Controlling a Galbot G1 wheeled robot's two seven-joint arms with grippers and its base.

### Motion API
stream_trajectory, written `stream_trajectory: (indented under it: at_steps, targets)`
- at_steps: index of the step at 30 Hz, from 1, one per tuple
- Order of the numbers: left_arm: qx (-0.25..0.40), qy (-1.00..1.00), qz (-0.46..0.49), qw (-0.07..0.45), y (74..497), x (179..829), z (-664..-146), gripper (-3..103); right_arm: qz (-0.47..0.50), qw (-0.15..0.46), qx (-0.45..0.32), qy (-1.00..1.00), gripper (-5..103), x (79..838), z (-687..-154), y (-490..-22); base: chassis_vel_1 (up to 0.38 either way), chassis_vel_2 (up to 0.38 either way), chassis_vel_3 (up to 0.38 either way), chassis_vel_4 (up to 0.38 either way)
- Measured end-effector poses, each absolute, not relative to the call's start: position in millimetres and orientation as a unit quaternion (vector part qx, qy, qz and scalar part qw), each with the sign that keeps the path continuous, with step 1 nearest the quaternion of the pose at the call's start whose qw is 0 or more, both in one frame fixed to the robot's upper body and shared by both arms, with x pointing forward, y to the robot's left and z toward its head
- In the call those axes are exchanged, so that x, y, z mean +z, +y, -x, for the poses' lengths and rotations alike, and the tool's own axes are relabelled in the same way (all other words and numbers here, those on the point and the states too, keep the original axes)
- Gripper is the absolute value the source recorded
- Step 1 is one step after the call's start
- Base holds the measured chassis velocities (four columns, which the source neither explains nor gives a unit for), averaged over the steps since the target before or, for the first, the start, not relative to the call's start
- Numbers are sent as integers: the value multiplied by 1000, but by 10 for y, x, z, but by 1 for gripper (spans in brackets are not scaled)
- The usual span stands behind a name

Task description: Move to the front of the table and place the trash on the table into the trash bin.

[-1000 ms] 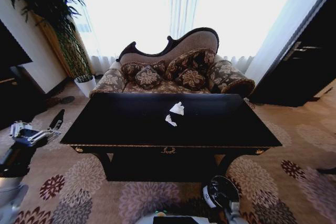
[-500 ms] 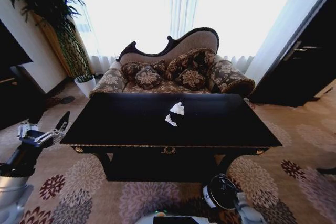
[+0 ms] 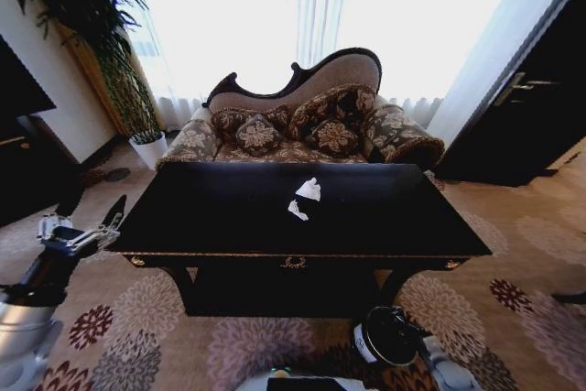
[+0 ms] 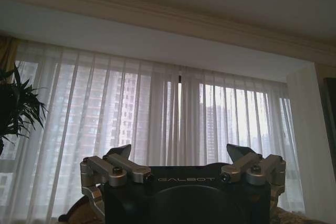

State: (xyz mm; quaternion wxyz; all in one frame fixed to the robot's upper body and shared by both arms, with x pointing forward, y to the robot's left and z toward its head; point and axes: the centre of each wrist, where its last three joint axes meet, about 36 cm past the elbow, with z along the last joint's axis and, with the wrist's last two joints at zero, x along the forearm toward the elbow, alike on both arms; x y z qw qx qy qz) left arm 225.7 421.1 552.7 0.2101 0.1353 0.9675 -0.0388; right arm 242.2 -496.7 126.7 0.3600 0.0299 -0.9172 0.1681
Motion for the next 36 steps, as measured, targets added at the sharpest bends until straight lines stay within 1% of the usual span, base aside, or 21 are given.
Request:
stream_trajectory:
  at_steps: [1, 3, 5, 10, 12, 13, 15, 16, 17, 18, 19, 21, 23, 24, 25, 27, 28, 32, 36]
  targets:
    - [-39, 967, -135, 210, 4211, 5527, -2257, 100, -30, 360, 168, -917, 20, 1267, -2422, -4967, 0, 0, 0, 0]
    - [-38, 967, -136, 210, 4206, 5533, -2255, 100, -32, 362, 161, -918, 31, 1265, -2395, -4948, 0, 0, 0, 0]
    - [-38, 967, -137, 210, 4205, 5537, -2255, 100, -35, 363, 158, -918, 31, 1262, -2383, -4939, 0, 0, 0, 0]
    - [-34, 967, -138, 212, 4234, 5582, -2247, 100, -46, 366, 141, -919, 58, 1223, -2280, -4850, 0, 0, 0, 0]
    - [-34, 967, -139, 213, 4239, 5586, -2249, 100, -47, 366, 139, -919, 58, 1221, -2266, -4831, 0, 0, 0, 0]
    - [-34, 967, -139, 213, 4242, 5588, -2251, 100, -49, 364, 135, -920, 63, 1220, -2249, -4805, 0, 0, 0, 0]
    - [-35, 966, -139, 214, 4246, 5590, -2253, 100, -68, 345, 117, -929, 74, 1246, -2218, -4665, 0, 0, 0, 0]
    - [-35, 966, -139, 214, 4246, 5590, -2253, 100, -68, 345, 117, -929, 74, 1246, -2218, -4665, 0, 0, 0, 0]
    - [-35, 966, -139, 214, 4248, 5591, -2253, 100, -75, 335, 111, -933, 79, 1269, -2219, -4603, 0, 0, 0, 0]
    - [-36, 966, -138, 215, 4251, 5590, -2253, 100, -82, 325, 103, -936, 79, 1296, -2219, -4533, 0, 0, 0, 0]
    - [-36, 966, -137, 216, 4258, 5586, -2254, 100, -98, 304, 88, -944, 90, 1377, -2205, -4383, 0, 0, 0, 0]
    - [-37, 966, -135, 216, 4262, 5581, -2255, 100, -108, 293, 82, -946, 90, 1426, -2191, -4328, 0, 0, 0, 0]
    - [-38, 966, -133, 217, 4266, 5571, -2257, 100, -133, 265, 89, -951, 99, 1550, -2177, -4328, 0, 0, 0, 0]
    - [-40, 967, -133, 216, 4256, 5553, -2261, 100, -164, 236, 122, -950, 100, 1690, -2180, -4478, 0, 0, 0, 0]
    - [-40, 967, -133, 216, 4256, 5553, -2261, 100, -164, 236, 122, -950, 100, 1690, -2180, -4478, 0, 0, 0, 0]
    - [-43, 967, -132, 214, 4234, 5527, -2265, 100, -196, 215, 157, -944, 100, 1883, -2146, -4670, 0, 0, 0, 0]
    - [-43, 967, -132, 214, 4230, 5524, -2265, 100, -199, 212, 159, -944, 100, 1921, -2127, -4696, 0, 0, 0, 0]
    - [-44, 967, -131, 214, 4218, 5514, -2262, 100, -198, 198, 163, -946, 100, 2094, -2051, -4847, 0, 0, 0, 0]
    - [-45, 967, -129, 216, 4203, 5509, -2255, 100, -182, 172, 197, -948, 100, 2235, -1919, -5114, 0, 0, 0, 0]
